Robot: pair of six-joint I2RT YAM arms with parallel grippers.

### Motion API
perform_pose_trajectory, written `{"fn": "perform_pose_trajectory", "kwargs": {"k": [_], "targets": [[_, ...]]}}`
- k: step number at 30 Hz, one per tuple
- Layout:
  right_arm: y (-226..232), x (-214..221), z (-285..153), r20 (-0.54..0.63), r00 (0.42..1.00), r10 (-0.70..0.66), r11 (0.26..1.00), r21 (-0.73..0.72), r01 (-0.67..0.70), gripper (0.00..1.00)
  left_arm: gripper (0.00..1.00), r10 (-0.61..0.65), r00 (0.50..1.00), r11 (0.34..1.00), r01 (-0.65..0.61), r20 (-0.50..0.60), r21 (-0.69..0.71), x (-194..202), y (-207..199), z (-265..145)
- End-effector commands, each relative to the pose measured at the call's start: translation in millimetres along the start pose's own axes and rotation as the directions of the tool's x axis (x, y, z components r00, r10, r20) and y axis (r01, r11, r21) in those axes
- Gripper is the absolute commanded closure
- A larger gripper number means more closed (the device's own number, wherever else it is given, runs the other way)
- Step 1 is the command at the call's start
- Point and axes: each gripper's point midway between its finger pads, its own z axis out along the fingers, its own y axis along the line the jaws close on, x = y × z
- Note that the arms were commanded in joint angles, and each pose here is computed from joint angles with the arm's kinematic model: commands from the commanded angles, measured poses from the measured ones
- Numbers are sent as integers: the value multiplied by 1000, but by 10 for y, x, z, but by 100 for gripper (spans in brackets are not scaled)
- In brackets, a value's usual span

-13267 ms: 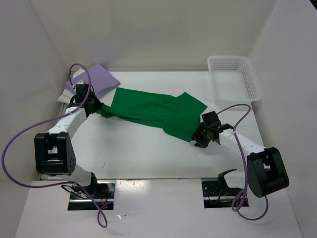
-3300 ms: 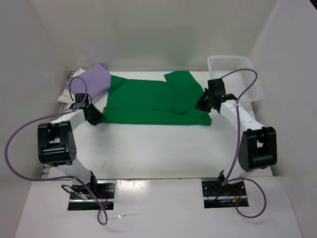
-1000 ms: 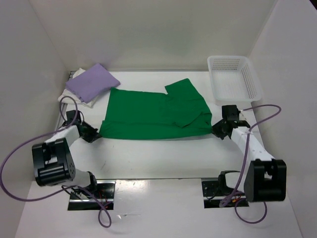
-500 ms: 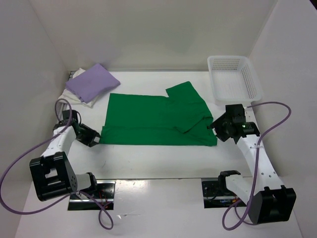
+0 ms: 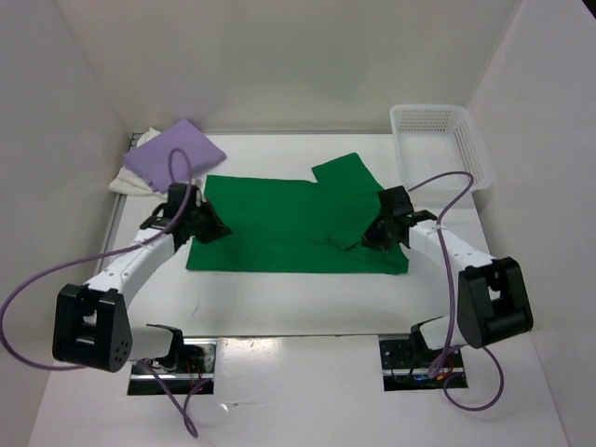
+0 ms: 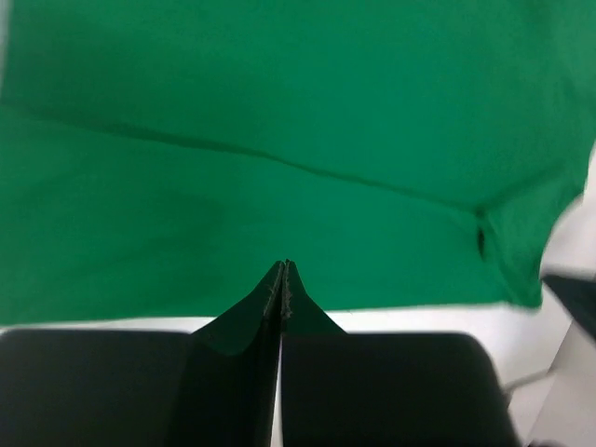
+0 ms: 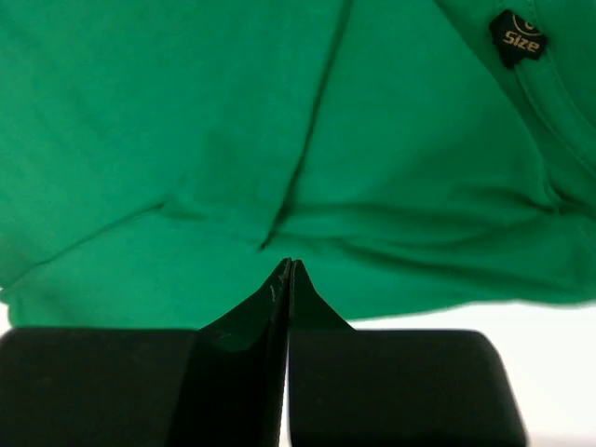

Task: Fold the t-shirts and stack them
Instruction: Fold the flattened tshirt in 1/3 of the way

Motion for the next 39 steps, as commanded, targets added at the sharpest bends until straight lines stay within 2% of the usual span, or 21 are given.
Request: {"fn": "perform_pose_trajectory", "kwargs": {"k": [1, 6, 9, 13, 22, 26, 31, 35, 39], "targets": [[103, -77, 168, 48, 999, -12, 999, -50, 14, 100, 100, 125, 992, 986, -128, 31, 110, 103, -516, 180], [42, 51, 316, 17, 999, -41, 999, -27, 42, 100, 100, 147, 989, 981, -144, -8, 133, 274, -689, 425], [79, 110, 356, 12, 999, -49, 998, -38, 50, 100, 100, 117, 992, 989, -112, -55, 92, 437, -499, 550], [120, 170, 437, -21, 998, -58, 998, -41, 57, 100, 98, 103, 993, 994, -100, -61, 46, 522, -322, 622], [165, 124, 502, 0, 999, -48, 997, -53, 48, 100, 92, 80, 994, 996, -83, -79, -31, 658, 19, 596], [142, 141, 585, -7, 999, -48, 998, -44, 48, 100, 89, 40, 997, 996, -45, -70, -72, 689, 244, 548], [192, 108, 622, -4, 999, -48, 998, -49, 48, 100, 88, 23, 999, 996, -27, -41, -82, 650, 330, 465], [511, -75, 597, 23, 1000, -19, 994, -109, 21, 100, 87, 14, 1000, 998, -15, -7, -66, 534, 286, 420], [849, -196, 784, -11, 1000, -3, 989, -146, 2, 100, 87, 12, 1000, 999, -11, 19, -48, 447, 231, 378]]}}
